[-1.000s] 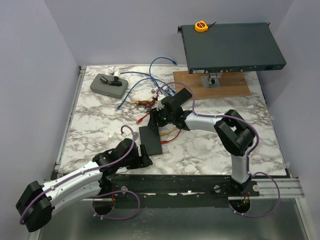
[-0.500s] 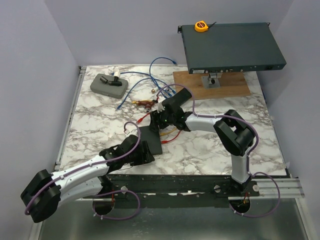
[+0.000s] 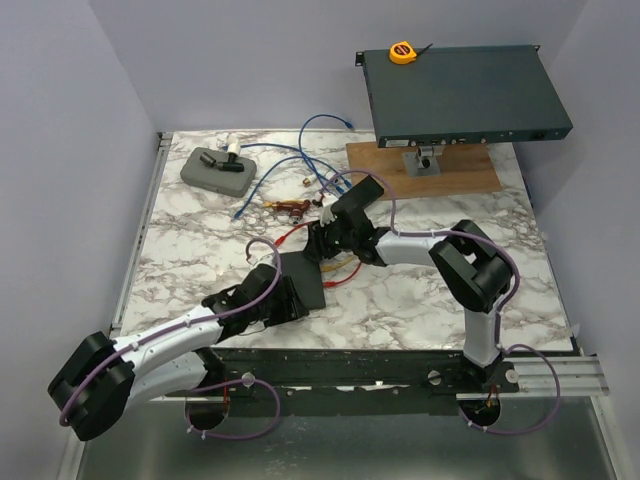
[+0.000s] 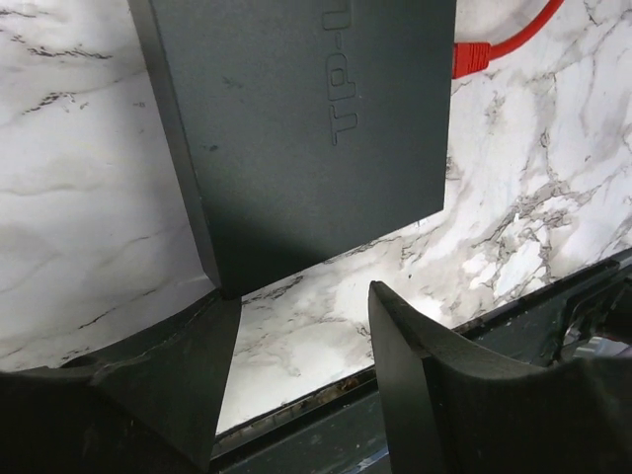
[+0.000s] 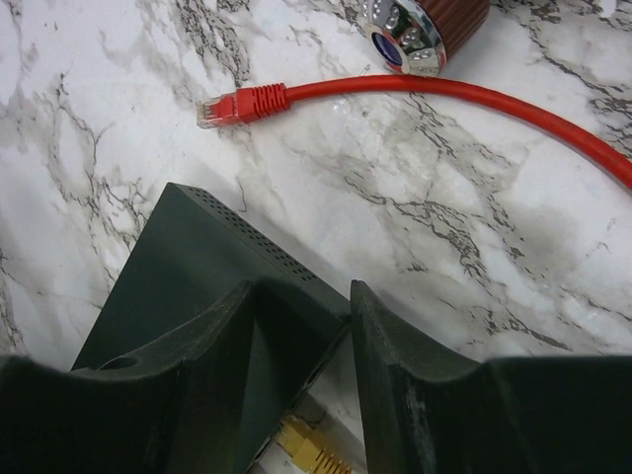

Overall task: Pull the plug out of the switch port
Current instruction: Move the switch port to the center of the board.

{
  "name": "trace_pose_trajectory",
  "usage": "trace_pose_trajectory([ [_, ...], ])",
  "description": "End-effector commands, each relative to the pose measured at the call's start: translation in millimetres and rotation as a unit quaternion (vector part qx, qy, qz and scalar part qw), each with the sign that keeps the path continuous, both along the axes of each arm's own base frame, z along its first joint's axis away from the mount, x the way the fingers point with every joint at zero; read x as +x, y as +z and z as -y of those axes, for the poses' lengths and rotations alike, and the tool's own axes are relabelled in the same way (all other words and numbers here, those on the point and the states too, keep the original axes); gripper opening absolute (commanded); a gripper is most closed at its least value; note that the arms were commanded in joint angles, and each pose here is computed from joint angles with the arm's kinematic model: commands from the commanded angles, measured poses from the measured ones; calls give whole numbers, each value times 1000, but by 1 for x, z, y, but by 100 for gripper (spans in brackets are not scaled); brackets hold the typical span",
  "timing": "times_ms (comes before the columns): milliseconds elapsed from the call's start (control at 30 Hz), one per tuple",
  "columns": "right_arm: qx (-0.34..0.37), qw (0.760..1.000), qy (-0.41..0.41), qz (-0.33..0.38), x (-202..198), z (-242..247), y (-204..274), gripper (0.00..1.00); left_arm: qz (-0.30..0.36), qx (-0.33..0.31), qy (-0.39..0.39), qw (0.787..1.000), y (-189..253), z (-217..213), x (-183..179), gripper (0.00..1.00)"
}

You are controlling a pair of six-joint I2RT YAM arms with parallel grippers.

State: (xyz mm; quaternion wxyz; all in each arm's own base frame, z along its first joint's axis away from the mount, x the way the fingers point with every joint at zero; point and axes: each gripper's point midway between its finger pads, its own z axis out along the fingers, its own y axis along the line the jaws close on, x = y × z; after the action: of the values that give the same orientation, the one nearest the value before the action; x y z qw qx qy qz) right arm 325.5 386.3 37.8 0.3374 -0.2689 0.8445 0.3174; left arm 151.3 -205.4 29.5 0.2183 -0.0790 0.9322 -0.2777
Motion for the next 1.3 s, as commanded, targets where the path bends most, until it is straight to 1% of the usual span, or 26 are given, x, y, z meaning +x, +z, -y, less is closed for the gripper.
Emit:
trace_pose_trajectory([
  [0, -10, 997, 1, -74, -42, 17, -23, 44, -21, 42, 25, 999, -27, -21, 3, 55],
  [133, 9, 995, -21, -97, -58, 29, -22, 43, -21, 24, 42, 999, -24, -20, 12, 57],
  [400, 59, 987, -79, -125, -76, 45, -11, 44, 0, -9, 60, 998, -8, -9, 32, 58],
  [633, 110, 973, -137, -148, -88, 54, 1, 44, 26, -31, 67, 997, 13, 6, 55, 58],
  [867, 114, 968, -165, -149, -100, 62, 2, 44, 42, -29, 71, 996, 28, 16, 80, 59],
  [1100, 110, 968, -176, -137, -103, 72, 5, 44, 45, -26, 94, 994, 30, 10, 101, 59],
  [1167, 95, 969, -183, -136, -104, 77, 1, 45, 51, -20, 111, 992, 31, 4, 109, 59],
  [1267, 94, 970, -193, -114, -98, 82, 12, 50, 56, -15, 127, 990, 36, -5, 115, 60],
])
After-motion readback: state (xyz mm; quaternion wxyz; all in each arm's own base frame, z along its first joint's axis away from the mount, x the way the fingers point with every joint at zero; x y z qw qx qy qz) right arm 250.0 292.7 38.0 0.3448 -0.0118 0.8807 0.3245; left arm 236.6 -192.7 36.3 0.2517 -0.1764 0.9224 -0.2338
